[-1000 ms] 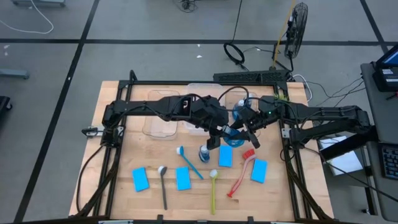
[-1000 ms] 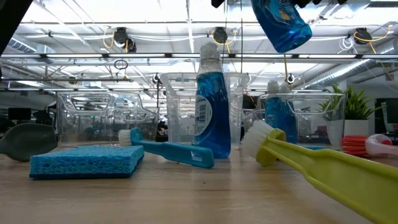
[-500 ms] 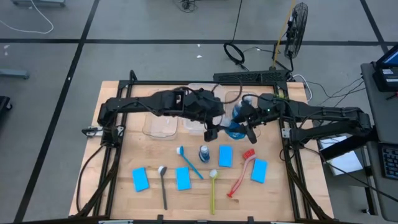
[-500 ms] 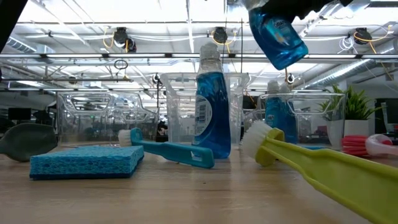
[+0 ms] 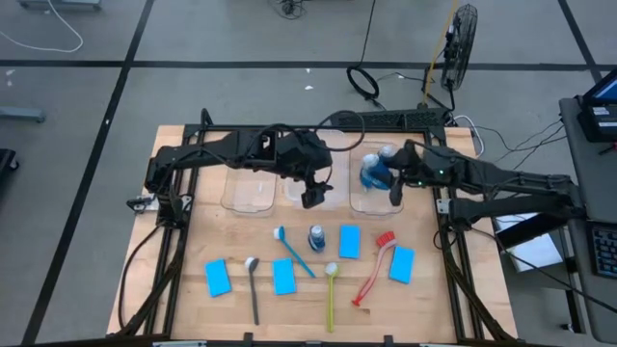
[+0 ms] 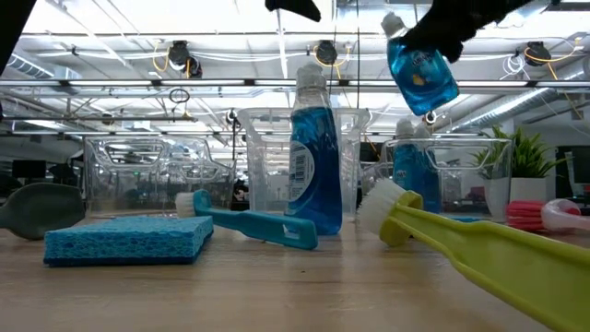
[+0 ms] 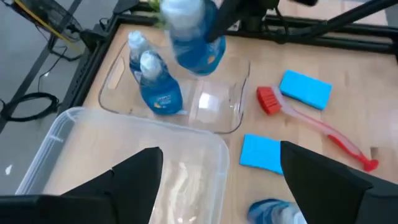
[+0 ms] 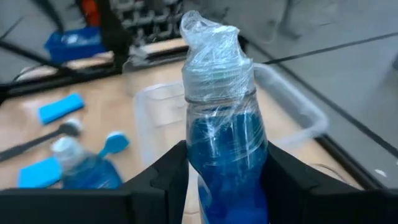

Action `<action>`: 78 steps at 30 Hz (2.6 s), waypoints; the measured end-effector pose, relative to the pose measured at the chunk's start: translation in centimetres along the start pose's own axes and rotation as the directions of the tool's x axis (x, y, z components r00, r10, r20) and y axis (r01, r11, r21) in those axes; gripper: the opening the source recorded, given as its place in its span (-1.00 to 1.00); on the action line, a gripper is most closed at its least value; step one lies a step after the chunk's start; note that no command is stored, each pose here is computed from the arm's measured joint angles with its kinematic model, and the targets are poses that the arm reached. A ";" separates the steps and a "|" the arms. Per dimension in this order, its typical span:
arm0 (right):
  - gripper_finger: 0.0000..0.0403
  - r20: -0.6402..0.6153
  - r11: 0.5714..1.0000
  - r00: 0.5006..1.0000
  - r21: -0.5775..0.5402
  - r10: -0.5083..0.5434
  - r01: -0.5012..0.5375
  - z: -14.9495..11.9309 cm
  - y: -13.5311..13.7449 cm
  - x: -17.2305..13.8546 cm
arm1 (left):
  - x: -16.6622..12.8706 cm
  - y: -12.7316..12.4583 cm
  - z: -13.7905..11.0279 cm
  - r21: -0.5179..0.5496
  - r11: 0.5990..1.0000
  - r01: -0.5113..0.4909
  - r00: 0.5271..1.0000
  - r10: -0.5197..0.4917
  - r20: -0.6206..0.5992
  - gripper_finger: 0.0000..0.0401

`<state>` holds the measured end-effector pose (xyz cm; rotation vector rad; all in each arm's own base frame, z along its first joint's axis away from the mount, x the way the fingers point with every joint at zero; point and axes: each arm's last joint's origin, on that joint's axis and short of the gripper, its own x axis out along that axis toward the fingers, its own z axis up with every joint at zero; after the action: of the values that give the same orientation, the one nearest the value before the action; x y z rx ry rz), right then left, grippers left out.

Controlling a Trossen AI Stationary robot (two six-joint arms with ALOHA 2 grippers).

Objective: Pick & Place Kitchen Sink Supplies
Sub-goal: Put the blue dishwashing liquid into the right transparent bin

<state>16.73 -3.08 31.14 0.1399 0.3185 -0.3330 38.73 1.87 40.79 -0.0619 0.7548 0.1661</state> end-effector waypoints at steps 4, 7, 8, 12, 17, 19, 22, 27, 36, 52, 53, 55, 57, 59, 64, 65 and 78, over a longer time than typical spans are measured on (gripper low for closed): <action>-0.27 0.091 0.999 0.996 0.043 -0.016 0.013 -1.4 -0.4 -0.5 | 0.0 0.0 0.1 0.000 1.000 0.002 1.000 -0.002 0.007 0.55; -0.27 0.177 0.998 0.984 0.062 0.003 -0.014 -2.8 -0.5 -0.3 | 0.0 0.0 0.1 0.000 1.000 0.002 1.000 -0.002 0.006 0.52; -0.27 0.202 0.997 0.979 0.072 0.016 -0.031 -3.3 -0.5 -0.2 | 0.0 0.0 0.1 0.000 1.000 0.002 1.000 -0.002 0.006 0.52; -0.27 0.264 0.993 0.963 0.083 0.059 -0.084 -5.9 -0.7 0.7 | 0.0 0.0 0.1 0.000 1.000 0.002 1.000 -0.002 0.006 0.55; -0.27 0.364 0.990 0.929 0.092 0.068 -0.109 -8.4 -0.9 1.3 | 0.0 -0.3 0.0 0.002 1.000 0.008 1.000 -0.008 0.007 0.61; -0.27 0.391 0.987 0.918 0.109 0.070 -0.121 -9.3 -1.0 1.5 | 0.0 -0.5 0.0 0.005 1.000 0.011 1.000 -0.012 0.008 0.63; -0.28 0.382 0.986 0.922 0.116 0.067 -0.120 -10.4 -1.1 1.7 | 0.0 -0.7 0.0 0.007 1.000 0.015 1.000 -0.015 0.010 0.64; -0.28 0.338 0.989 0.939 0.104 0.062 -0.103 -11.4 -1.2 2.1 | -0.1 -0.7 0.1 0.007 1.000 0.017 1.000 -0.017 0.014 0.59; -0.28 0.273 0.993 0.960 0.087 0.056 -0.082 -12.1 -1.2 3.2 | 0.0 -0.7 0.1 0.005 1.000 0.018 1.000 -0.018 0.020 0.52; -0.27 0.254 0.990 0.964 0.134 -0.072 0.038 -12.8 -1.3 5.0 | 0.0 -0.7 0.2 0.015 1.000 0.017 1.000 -0.018 0.023 0.62; -0.28 0.254 0.990 0.965 0.136 -0.065 0.031 -12.9 -1.3 5.1 | 0.0 -0.7 0.2 0.016 1.000 0.017 1.000 -0.017 0.023 0.62; -0.28 0.239 0.991 0.970 0.137 -0.046 0.013 -13.0 -1.2 5.3 | 0.0 -0.7 0.2 0.023 1.000 0.016 1.000 -0.016 0.023 0.60; -0.27 0.228 0.989 0.973 0.149 -0.047 0.013 -13.2 -1.2 5.5 | 0.0 -0.7 0.2 0.032 0.999 0.015 1.000 -0.016 0.024 0.57; -0.27 0.228 0.988 0.972 0.151 -0.048 0.014 -13.3 -1.2 5.6 | 0.0 -0.7 0.2 0.039 0.999 0.015 0.999 -0.016 0.028 0.55; -0.27 0.202 0.989 0.978 0.148 -0.051 0.021 -13.6 -1.2 6.0 | 0.0 -0.7 0.2 0.044 0.999 0.015 0.999 -0.016 0.030 0.52; -0.27 0.198 0.988 0.979 0.152 -0.052 0.021 -13.7 -1.2 6.1 | 0.0 -0.7 0.2 0.048 0.999 0.014 0.999 -0.015 0.030 0.53; -0.22 0.165 0.985 0.985 0.171 -0.056 0.027 -14.5 -1.2 7.1 | 0.0 -0.7 0.2 0.066 0.998 0.012 0.999 -0.014 0.029 0.63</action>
<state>18.55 -3.57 15.05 0.2699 0.1244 -0.4108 39.02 1.19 40.94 -0.0012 0.7294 0.1295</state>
